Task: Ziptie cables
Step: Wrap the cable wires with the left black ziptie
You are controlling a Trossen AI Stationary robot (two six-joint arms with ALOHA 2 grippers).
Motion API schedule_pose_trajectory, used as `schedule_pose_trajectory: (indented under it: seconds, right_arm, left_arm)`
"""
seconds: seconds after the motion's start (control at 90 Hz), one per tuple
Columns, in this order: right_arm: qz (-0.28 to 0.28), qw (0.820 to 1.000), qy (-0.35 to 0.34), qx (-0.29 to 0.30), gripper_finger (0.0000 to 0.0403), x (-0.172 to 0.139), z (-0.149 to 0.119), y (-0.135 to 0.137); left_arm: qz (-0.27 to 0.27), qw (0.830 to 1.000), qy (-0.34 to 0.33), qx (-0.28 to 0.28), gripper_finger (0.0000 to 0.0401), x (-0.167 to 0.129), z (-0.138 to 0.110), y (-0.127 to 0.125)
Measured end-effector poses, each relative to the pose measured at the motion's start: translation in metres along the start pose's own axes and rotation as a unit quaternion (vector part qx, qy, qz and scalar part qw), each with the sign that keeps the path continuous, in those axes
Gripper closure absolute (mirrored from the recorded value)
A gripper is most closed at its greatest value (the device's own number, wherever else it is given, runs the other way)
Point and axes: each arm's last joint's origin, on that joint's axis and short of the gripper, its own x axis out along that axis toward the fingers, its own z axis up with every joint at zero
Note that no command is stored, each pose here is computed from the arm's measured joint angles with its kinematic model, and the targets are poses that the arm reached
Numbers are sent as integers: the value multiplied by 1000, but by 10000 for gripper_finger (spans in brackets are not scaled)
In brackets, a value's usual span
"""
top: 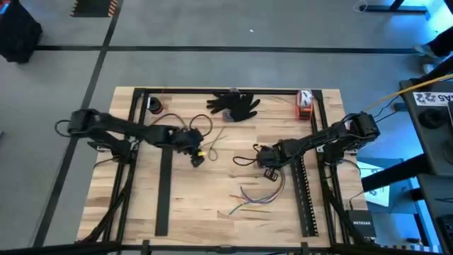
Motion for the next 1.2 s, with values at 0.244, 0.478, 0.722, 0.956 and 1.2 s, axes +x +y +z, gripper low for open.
schedule_pose_trajectory:
  seconds: [0.244, 0.478, 0.722, 0.956, 1.2]
  right_arm:
    - [11, 998, -48, -36, 370, 0, 9, 4]
    - [25, 996, -71, -52, 388, 0, 13, 7]
    - [42, 990, -124, -44, 393, -20, 29, 13]
    - [13, 972, -225, -69, 394, -65, 66, 15]
    - [-23, 930, -356, -85, 395, -123, 112, 7]
  left_arm:
    - [38, 999, 26, 9, 232, 47, 3, 19]
    - [36, 998, 21, 45, 310, 58, 4, 19]
    - [-24, 996, -19, 79, 397, 32, 19, 10]
    - [-80, 977, -189, 63, 400, -57, 56, 8]
    - [-130, 930, -342, 25, 400, -104, 77, 9]
